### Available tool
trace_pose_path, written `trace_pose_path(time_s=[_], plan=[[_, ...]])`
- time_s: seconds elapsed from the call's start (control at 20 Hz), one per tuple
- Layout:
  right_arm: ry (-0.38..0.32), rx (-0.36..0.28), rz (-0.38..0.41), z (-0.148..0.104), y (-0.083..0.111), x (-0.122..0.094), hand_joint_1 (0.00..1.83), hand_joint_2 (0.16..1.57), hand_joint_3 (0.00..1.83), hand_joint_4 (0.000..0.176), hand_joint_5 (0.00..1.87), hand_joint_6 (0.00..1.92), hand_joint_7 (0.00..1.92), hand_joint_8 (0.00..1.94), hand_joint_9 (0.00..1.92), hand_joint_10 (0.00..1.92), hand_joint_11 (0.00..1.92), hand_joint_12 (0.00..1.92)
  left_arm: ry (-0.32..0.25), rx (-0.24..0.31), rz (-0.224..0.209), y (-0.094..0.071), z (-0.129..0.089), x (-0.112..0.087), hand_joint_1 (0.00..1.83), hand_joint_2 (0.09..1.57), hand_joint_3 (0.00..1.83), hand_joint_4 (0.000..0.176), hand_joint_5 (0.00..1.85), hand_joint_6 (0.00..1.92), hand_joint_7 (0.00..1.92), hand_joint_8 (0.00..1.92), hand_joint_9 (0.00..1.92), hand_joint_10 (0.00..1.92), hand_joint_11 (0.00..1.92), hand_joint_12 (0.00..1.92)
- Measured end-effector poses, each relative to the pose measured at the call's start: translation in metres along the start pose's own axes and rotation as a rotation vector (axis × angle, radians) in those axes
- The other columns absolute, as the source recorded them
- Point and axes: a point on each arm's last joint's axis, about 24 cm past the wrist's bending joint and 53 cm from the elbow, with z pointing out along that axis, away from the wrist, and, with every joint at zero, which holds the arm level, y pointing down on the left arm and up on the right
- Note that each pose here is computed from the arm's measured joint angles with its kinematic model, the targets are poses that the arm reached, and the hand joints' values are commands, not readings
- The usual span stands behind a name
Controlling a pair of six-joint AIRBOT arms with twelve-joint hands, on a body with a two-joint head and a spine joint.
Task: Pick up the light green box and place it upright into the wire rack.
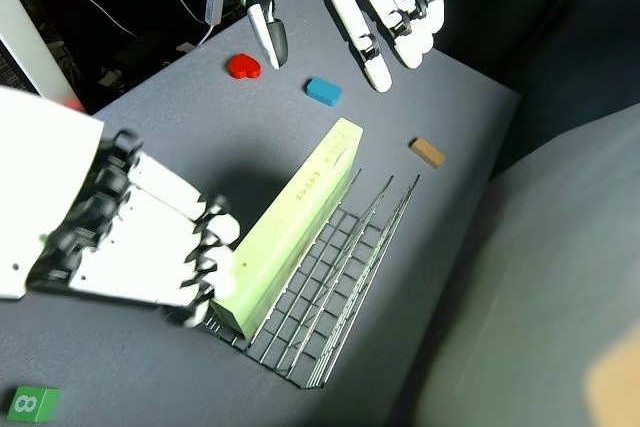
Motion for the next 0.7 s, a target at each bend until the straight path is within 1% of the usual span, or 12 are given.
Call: trace_pose_path(time_s=[0.05, 0.1, 0.15, 0.2, 0.25, 0.3, 0.4, 0.45, 0.5, 0.6, 0.65, 0.7], plan=[[0.001, -0.008, 0.002, 0.0, 0.003, 0.0, 0.64, 1.2, 0.0, 0.0, 0.85, 0.07, 0.9, 0.09, 0.77, 0.54, 0.56, 1.38, 0.001, 0.01, -0.001, -0.004, 0.0, 0.0, 0.12, 1.19, 0.0, 0.072, 0.46, 0.02, 0.45, 0.02, 0.44, 0.03, 0.01, 0.99], [0.0, -0.017, 0.004, 0.001, 0.005, 0.0, 0.82, 1.24, 0.0, 0.12, 0.74, 1.11, 0.97, 0.18, 0.73, 0.99, 0.66, 1.53, 0.001, 0.015, -0.005, -0.006, 0.0, 0.001, 0.12, 1.19, 0.0, 0.051, 0.59, 0.02, 0.61, 0.03, 0.59, 0.05, 0.08, 1.07], [-0.001, -0.026, 0.011, 0.001, 0.007, 0.0, 0.85, 1.27, 0.0, 0.155, 0.69, 1.39, 0.86, 0.72, 0.74, 1.38, 0.77, 1.74, 0.001, 0.015, -0.005, -0.006, 0.0, 0.001, 0.13, 1.2, 0.0, 0.013, 0.76, 0.05, 0.76, 0.08, 0.74, 0.14, 0.23, 1.12], [-0.003, -0.033, 0.015, 0.0, 0.009, 0.0, 0.76, 1.26, 0.0, 0.0, 0.7, 1.66, 0.8, 1.69, 1.02, 1.89, 1.19, 1.91, 0.002, 0.012, -0.007, -0.006, 0.0, 0.001, 0.2, 1.22, 0.0, 0.0, 0.74, 0.89, 0.69, 1.13, 0.69, 1.4, 0.57, 1.51], [-0.003, -0.036, 0.015, 0.0, 0.01, -0.001, 0.75, 1.26, 0.0, 0.0, 0.84, 1.87, 0.96, 1.89, 1.2, 1.91, 1.44, 1.92, 0.002, 0.01, -0.007, -0.005, 0.0, 0.001, 0.27, 1.25, 0.0, 0.0, 0.63, 1.56, 0.69, 1.75, 0.8, 1.82, 0.82, 1.84], [-0.006, -0.041, 0.014, 0.0, 0.011, -0.001, 0.69, 1.3, 0.01, 0.0, 1.0, 1.91, 1.12, 1.93, 1.35, 1.92, 1.63, 1.92, 0.003, 0.006, -0.007, -0.005, 0.0, 0.001, 0.37, 1.26, 0.0, 0.0, 0.66, 1.85, 0.8, 1.89, 0.94, 1.9, 1.05, 1.9], [-0.006, -0.044, 0.014, 0.0, 0.012, -0.001, 0.52, 1.43, 0.01, 0.0, 1.21, 1.92, 1.4, 1.94, 1.64, 1.92, 1.87, 1.92, 0.003, 0.01, -0.005, -0.007, 0.001, 0.002, 0.5, 1.29, 0.0, 0.0, 0.99, 1.92, 1.15, 1.92, 1.25, 1.92, 1.38, 1.92], [-0.006, -0.044, 0.014, 0.0, 0.012, -0.001, 0.49, 1.49, 0.0, 0.056, 1.27, 1.92, 1.49, 1.94, 1.69, 1.92, 1.9, 1.92, 0.004, 0.014, -0.006, -0.009, 0.001, 0.002, 0.53, 1.31, 0.01, 0.0, 1.1, 1.92, 1.29, 1.92, 1.37, 1.92, 1.49, 1.92], [-0.006, -0.044, 0.014, 0.0, 0.012, -0.001, 0.5, 1.51, 0.0, 0.152, 1.31, 1.92, 1.53, 1.94, 1.7, 1.92, 1.91, 1.92, 0.006, 0.016, -0.008, -0.01, 0.001, 0.002, 0.54, 1.33, 0.01, 0.0, 1.18, 1.92, 1.37, 1.92, 1.45, 1.92, 1.57, 1.92], [-0.007, -0.047, 0.013, 0.0, 0.012, -0.002, 0.56, 1.51, 0.0, 0.171, 1.32, 1.92, 1.54, 1.94, 1.7, 1.92, 1.91, 1.92, 0.006, 0.016, -0.014, -0.01, 0.001, 0.002, 0.56, 1.35, 0.0, 0.0, 1.23, 1.92, 1.4, 1.92, 1.48, 1.92, 1.6, 1.92], [-0.007, -0.048, 0.013, 0.0, 0.013, -0.002, 0.64, 1.51, 0.0, 0.176, 1.32, 1.92, 1.54, 1.94, 1.71, 1.92, 1.9, 1.92, 0.006, 0.016, -0.014, -0.01, 0.001, 0.002, 0.55, 1.38, 0.0, 0.128, 1.28, 1.92, 1.42, 1.92, 1.49, 1.92, 1.62, 1.92], [-0.007, -0.05, 0.013, 0.0, 0.013, -0.002, 0.64, 1.51, 0.0, 0.176, 1.32, 1.92, 1.54, 1.94, 1.71, 1.92, 1.9, 1.92, 0.006, 0.016, -0.014, -0.01, 0.001, 0.002, 0.55, 1.38, 0.0, 0.128, 1.28, 1.92, 1.42, 1.92, 1.49, 1.92, 1.62, 1.92]])
